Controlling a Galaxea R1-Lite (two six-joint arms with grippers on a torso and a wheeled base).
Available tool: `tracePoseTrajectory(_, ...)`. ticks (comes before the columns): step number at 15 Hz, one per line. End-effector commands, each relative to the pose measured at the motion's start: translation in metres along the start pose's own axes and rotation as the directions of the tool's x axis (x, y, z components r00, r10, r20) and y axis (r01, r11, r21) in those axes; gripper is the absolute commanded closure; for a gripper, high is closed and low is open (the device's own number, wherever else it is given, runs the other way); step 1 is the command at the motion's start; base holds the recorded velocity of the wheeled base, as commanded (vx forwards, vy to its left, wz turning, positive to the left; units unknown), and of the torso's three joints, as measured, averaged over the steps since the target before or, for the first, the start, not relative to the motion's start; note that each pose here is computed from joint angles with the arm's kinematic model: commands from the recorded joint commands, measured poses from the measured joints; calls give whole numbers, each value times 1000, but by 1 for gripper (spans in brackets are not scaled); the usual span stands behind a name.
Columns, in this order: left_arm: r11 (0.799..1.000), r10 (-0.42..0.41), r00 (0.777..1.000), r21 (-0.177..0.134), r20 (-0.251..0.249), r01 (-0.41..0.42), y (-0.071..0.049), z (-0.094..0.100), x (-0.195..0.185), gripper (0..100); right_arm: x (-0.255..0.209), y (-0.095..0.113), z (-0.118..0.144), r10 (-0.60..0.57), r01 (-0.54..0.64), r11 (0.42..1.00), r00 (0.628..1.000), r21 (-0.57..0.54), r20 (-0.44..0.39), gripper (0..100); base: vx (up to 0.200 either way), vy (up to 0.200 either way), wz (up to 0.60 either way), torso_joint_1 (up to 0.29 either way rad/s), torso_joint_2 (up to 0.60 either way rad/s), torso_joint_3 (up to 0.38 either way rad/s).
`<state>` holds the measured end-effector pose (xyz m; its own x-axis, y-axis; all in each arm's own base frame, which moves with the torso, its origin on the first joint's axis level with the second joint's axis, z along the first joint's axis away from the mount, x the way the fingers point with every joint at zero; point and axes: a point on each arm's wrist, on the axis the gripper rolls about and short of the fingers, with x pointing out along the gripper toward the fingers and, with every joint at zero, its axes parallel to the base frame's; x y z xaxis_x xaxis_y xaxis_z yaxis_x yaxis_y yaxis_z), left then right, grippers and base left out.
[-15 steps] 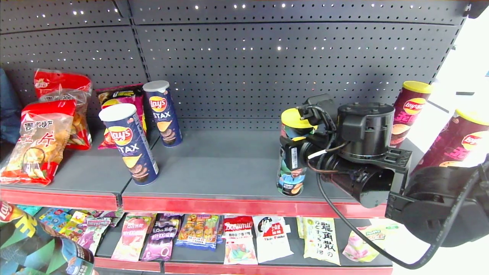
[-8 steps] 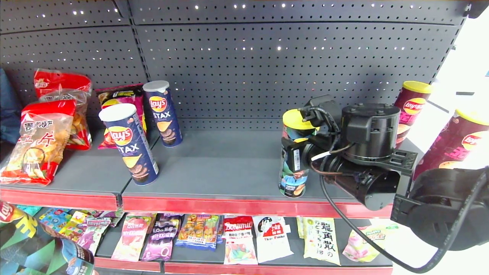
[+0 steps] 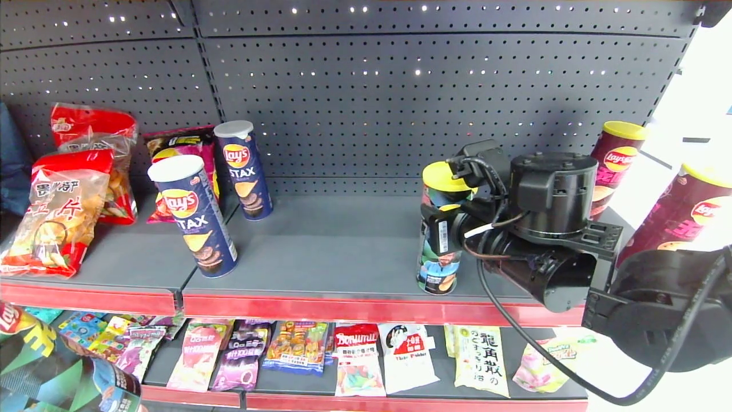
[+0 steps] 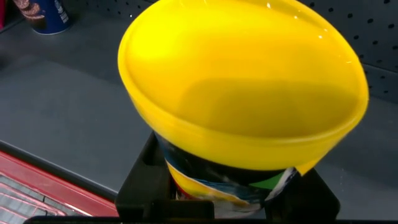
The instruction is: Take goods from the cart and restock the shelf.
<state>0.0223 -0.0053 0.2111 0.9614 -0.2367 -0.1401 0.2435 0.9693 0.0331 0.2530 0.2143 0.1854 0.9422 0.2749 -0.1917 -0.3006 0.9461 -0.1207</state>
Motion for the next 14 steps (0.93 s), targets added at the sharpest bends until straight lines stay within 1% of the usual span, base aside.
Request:
tracePoseTrajectory(1, 1000, 0, 1000, 1, 1, 0, 0, 0, 0, 100, 1, 1, 0, 0, 0, 1000, 1000, -1, 0, 100, 0, 0, 0, 0, 0, 0)
tracePoseTrajectory(4, 1000, 0, 1000, 1, 2, 0, 0, 0, 0, 100, 2, 2, -2, 0, 0, 1000, 1000, -4, -5, 100, 0, 0, 0, 0, 0, 0)
tracePoseTrajectory(7, 1000, 0, 1000, 1, 4, 0, 0, 0, -1, 100, 1, 9, -3, 15, -15, 1000, 1000, -10, -7, 100, 0, 0, 0, 0, 0, 0)
tracePoseTrajectory(10, 1000, 1, 1000, 0, 4, -1, 0, 0, -1, 100, 1, 8, -4, -11, 11, 1000, 1000, -11, -10, 100, 0, 0, 0, 0, 0, 0)
tracePoseTrajectory(14, 1000, 1, 1000, 1, 4, -1, 0, 0, -1, 100, 1, 8, -5, -17, 17, 1000, 1000, -13, -15, 100, 0, 0, 0, 0, 0, 0)
